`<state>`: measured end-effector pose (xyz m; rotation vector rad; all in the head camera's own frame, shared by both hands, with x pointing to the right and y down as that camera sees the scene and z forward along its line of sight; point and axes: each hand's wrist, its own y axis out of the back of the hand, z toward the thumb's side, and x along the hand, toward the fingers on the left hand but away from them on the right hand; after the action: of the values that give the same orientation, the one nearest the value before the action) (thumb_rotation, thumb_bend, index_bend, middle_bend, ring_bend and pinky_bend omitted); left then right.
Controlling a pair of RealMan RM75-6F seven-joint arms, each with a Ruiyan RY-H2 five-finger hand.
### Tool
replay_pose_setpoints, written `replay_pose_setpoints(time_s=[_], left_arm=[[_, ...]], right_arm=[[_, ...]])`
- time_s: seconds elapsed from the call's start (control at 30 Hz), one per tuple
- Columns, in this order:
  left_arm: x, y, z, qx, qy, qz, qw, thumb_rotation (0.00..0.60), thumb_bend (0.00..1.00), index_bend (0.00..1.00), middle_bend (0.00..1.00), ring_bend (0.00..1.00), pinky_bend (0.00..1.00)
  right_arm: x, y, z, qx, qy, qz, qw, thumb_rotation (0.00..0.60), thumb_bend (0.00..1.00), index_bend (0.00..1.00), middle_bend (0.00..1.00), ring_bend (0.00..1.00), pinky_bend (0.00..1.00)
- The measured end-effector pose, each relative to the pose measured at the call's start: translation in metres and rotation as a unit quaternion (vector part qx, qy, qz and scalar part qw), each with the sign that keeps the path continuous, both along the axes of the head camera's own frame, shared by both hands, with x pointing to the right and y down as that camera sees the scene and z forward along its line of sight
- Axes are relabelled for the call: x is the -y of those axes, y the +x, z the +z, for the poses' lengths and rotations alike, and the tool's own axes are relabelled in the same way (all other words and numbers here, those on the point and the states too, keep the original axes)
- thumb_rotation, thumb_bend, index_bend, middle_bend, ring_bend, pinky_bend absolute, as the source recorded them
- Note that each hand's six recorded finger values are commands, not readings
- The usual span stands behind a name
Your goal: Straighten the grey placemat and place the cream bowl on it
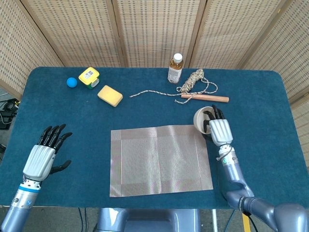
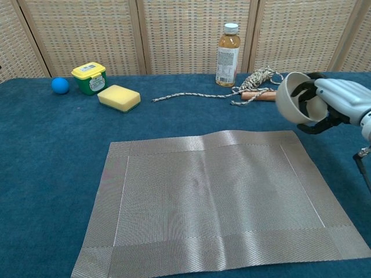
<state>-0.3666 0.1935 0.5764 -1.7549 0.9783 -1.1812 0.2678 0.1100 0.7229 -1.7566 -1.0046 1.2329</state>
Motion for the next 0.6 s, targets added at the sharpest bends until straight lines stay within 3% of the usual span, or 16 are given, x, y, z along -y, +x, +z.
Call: replay_pose_setpoints(time_s=[0.17,0.33,0.6], left_arm=[[-0.001,0.000,-0.004,-0.004,0.007,0.002,1.0000,0.600,0.18,0.16,0.00,0.00,0.00],[-0.002,-0.002,-0.006,-0.005,0.008,-0.001,1.0000,0.600,0.18,0.16,0.00,0.00,0.00],[-0.002,-0.003,-0.007,-0.007,0.007,0.001,1.0000,0.600,0.18,0.17,0.00,0.00,0.00]], right_arm=[[-0.027,-0.050,-0.027,0.040,0.001,-0.059,0.9975,0.600,0.50,0.78,0.28,0.00,0.15],[-0.056,-0.091,-0.054,0.053,0.007,-0.126,0.9905,0.600,0.50,0.78,0.28,0.00,0.15],[-0.083,-0.111,-0.049,0.058,-0.032,-0.167,0.9838,0.600,0.50,0.78,0.28,0.00,0.15]])
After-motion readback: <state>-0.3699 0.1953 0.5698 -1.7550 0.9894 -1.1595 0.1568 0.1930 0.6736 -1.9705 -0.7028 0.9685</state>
